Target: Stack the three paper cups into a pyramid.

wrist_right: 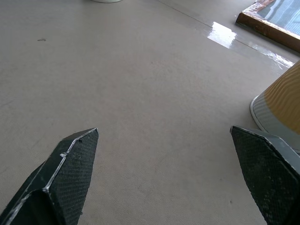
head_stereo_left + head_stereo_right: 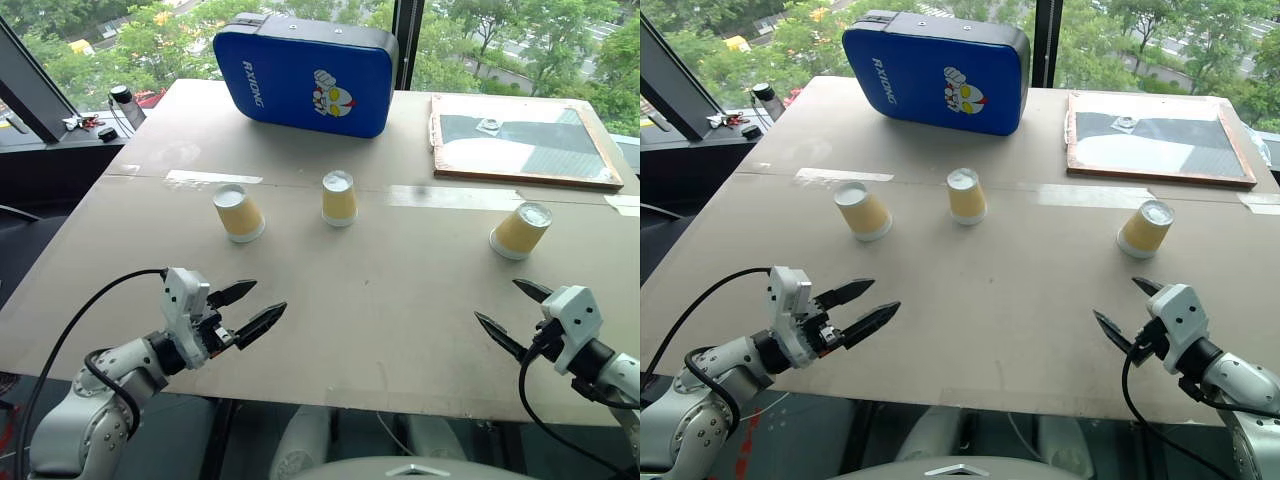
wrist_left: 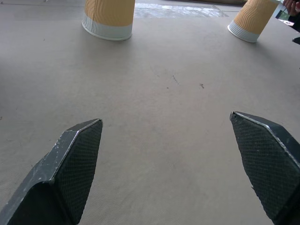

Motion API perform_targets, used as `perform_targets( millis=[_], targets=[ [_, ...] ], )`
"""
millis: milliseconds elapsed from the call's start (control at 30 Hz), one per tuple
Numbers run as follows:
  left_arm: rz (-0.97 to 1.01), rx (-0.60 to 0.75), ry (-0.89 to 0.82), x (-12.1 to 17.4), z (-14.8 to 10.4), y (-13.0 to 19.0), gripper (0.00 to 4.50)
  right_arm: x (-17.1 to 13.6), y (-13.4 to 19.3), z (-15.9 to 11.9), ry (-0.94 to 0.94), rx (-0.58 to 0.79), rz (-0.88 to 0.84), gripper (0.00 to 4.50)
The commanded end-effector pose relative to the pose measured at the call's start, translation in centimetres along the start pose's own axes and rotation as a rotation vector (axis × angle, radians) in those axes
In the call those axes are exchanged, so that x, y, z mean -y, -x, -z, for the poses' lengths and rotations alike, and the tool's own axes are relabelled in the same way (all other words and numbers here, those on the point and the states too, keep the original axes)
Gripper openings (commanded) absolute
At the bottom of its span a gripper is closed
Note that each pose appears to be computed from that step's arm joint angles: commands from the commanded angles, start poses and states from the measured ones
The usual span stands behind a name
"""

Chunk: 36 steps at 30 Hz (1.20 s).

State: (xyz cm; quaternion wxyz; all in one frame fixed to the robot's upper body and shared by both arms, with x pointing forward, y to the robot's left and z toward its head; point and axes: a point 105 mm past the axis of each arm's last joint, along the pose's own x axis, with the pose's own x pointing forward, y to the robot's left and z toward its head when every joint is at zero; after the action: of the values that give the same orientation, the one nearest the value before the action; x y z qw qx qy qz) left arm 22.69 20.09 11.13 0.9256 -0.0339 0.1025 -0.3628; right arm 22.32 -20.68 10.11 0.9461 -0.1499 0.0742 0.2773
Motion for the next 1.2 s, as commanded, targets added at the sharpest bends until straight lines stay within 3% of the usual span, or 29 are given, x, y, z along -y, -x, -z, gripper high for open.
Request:
perform_targets(
  millis=[33,500,700,867,1200],
  targets=[
    [-0.008,0.032,-0.039,-0.2,-1.0,0.1,4.5,-0.3,-0.2,-1.0,0.014,0.052,-0.02,4.46],
    [-0.111,0.122,-0.038,-2.0,-2.3,-0.6,4.5,-2.5,-2.4,-4.5,0.009,0.221,-0.138,4.46],
    [-0.29,0.132,-0.101,-4.9,-2.4,0.1,4.5,-3.5,-2.4,-6.4,0.026,0.287,-0.217,4.46],
    [-0.524,0.171,-0.18,-9.7,-4.6,1.4,4.5,-5.3,-1.8,-9.9,0.035,0.407,-0.39,4.46],
    [-0.474,0.148,-0.238,-12.0,-7.4,-1.5,4.5,-5.4,-2.1,-11.8,0.103,0.455,-0.382,4.46]
  ],
)
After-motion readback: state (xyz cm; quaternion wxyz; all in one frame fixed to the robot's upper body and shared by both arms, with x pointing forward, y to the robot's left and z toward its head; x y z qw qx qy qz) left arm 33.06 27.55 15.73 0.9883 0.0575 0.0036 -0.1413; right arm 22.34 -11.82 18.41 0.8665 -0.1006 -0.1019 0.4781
